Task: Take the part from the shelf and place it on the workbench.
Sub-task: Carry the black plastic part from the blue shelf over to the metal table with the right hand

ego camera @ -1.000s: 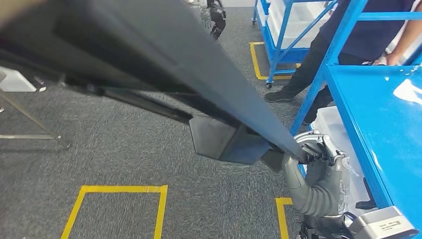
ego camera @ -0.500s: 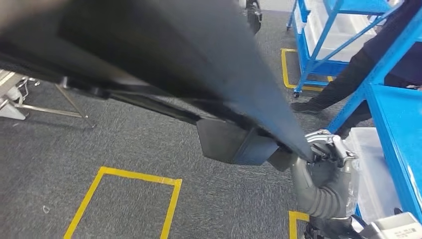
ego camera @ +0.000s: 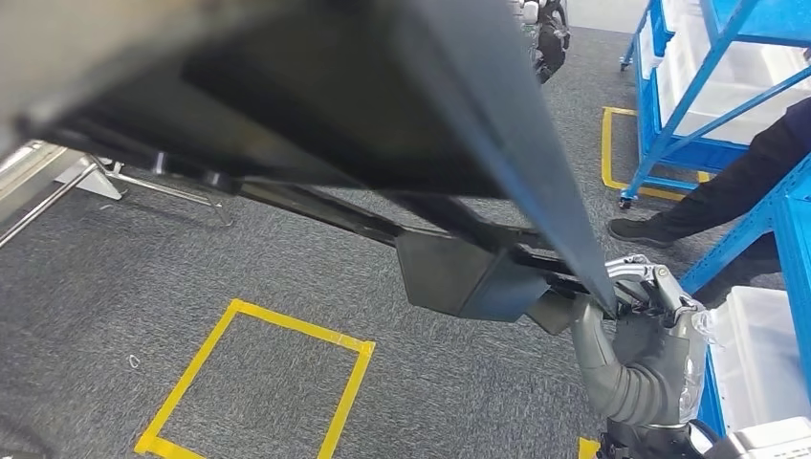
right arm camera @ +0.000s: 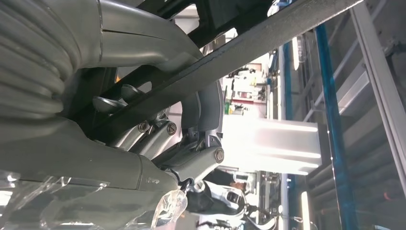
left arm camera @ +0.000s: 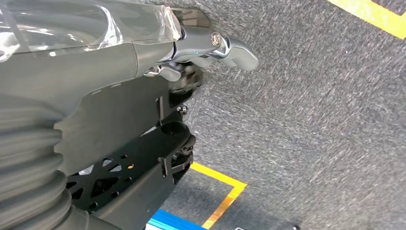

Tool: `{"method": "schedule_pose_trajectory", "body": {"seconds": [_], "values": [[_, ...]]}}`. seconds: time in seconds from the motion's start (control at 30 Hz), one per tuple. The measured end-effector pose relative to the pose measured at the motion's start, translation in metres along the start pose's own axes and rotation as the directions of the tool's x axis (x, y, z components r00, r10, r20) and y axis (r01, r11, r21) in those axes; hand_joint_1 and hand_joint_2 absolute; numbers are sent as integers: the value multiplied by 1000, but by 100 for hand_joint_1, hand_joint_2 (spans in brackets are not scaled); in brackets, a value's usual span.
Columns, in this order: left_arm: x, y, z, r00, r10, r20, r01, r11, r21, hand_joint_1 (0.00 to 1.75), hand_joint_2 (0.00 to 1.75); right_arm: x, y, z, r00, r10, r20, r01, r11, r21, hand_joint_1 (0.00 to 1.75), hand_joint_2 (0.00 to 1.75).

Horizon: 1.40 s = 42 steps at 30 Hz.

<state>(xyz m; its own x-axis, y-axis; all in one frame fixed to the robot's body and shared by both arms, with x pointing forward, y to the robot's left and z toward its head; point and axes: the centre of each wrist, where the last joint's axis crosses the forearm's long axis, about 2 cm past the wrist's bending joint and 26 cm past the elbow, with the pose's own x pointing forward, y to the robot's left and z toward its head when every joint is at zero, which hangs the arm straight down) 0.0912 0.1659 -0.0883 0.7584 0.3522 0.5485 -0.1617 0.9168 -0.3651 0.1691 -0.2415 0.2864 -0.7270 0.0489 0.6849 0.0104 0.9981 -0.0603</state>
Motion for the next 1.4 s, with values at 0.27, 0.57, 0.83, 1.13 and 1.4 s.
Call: {"method": "schedule_pose_trajectory", "body": {"seconds": [0.27,0.57,0.83,1.13,1.4], "values": [[1,0,0,1000,0,1,0,1000,2,0,175,1,0,-1,1000,0,4,1,1000,-1,175,175],[1,-2,-1,1000,5,3,-5,1000,-3,0,175,1,0,-2,1000,2,17,-2,1000,-3,175,175],[1,-1,-1,1000,6,4,-6,1000,-1,0,175,1,0,0,1000,-11,23,12,1000,-8,175,175],[1,0,-1,1000,15,3,-15,1000,9,0,175,-4,-2,8,997,-73,21,74,996,-49,175,175],[1,0,-1,1000,10,0,-10,1000,14,0,175,-6,-3,9,997,-75,19,76,994,-78,175,175]]}}
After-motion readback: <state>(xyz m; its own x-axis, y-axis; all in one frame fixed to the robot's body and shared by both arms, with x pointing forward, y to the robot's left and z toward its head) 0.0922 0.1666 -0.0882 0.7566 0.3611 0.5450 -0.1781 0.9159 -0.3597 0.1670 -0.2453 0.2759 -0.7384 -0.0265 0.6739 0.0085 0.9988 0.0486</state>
